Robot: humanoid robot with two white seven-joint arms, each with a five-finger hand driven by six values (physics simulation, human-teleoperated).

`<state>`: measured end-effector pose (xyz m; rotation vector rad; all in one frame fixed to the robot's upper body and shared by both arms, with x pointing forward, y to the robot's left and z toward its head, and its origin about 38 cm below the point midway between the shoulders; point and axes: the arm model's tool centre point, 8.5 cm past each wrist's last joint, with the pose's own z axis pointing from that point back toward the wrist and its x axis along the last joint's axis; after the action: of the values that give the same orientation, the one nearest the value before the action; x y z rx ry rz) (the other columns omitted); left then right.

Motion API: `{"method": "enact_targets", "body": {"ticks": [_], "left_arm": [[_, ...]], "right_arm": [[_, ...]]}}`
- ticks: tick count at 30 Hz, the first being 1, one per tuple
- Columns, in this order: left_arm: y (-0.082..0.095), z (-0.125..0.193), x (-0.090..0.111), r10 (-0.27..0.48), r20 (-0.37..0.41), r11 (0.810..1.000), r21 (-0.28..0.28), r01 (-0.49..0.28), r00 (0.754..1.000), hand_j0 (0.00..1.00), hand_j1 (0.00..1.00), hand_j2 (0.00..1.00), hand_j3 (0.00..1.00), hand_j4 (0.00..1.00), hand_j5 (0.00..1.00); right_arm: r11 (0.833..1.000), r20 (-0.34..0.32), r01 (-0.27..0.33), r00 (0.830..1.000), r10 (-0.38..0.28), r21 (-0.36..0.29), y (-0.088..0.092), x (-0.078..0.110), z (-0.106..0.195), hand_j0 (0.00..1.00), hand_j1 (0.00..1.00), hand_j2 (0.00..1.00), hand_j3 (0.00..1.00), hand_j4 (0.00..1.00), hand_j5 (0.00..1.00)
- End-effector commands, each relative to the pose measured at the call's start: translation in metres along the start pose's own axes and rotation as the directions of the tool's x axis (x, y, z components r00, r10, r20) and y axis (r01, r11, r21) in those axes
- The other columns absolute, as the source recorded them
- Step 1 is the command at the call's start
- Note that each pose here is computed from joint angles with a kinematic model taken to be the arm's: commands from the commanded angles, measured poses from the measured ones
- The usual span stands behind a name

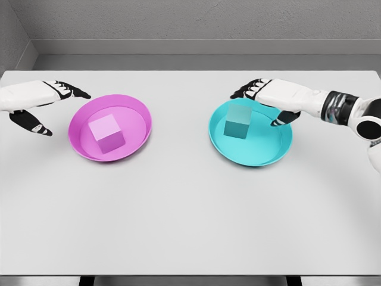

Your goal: Place the blocks in the corresponding plates according to their colors

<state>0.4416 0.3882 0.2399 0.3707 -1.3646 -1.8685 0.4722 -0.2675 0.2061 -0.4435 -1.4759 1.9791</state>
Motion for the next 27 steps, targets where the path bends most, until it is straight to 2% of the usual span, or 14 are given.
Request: {"method": "enact_targets", "body": {"ticks": [1, 5, 23, 25, 27], "left_arm": [[0.000, 0.000, -0.001, 0.007, -0.002, 1.000, 0.002, -0.007, 1.000, 1.00, 1.00, 1.00, 1.00, 1.00, 1.00], [-0.001, 0.000, 0.000, 0.007, -0.001, 1.000, 0.003, -0.007, 1.000, 1.00, 1.00, 1.00, 1.00, 1.00, 1.00], [-0.005, -0.003, 0.001, 0.014, 0.006, 1.000, -0.003, -0.014, 1.000, 1.00, 1.00, 1.00, 1.00, 1.00, 1.00], [-0.006, -0.003, 0.001, 0.016, 0.006, 1.000, -0.005, -0.016, 1.000, 1.00, 1.00, 1.00, 1.00, 1.00, 1.00], [-0.007, -0.003, 0.001, 0.016, 0.005, 1.000, -0.007, -0.016, 1.000, 1.00, 1.00, 1.00, 1.00, 1.00, 1.00]], "right_arm": [[1.000, -0.005, 0.007, 1.000, -0.007, -0.002, 0.000, -0.002, 0.002, 1.00, 1.00, 1.00, 1.00, 1.00, 1.00], [1.000, -0.025, 0.014, 1.000, -0.015, -0.017, -0.005, -0.009, 0.007, 1.00, 1.00, 1.00, 1.00, 1.00, 1.00], [0.999, -0.027, 0.022, 0.999, -0.023, -0.043, -0.010, -0.010, 0.009, 1.00, 1.00, 1.00, 1.00, 1.00, 1.00], [0.995, -0.069, 0.040, 0.997, -0.046, -0.087, -0.014, -0.023, 0.026, 1.00, 1.00, 1.00, 1.00, 1.00, 1.00], [0.995, -0.120, 0.041, 0.991, -0.052, -0.090, -0.012, -0.036, 0.048, 1.00, 1.00, 1.00, 1.00, 1.00, 1.00]]}}
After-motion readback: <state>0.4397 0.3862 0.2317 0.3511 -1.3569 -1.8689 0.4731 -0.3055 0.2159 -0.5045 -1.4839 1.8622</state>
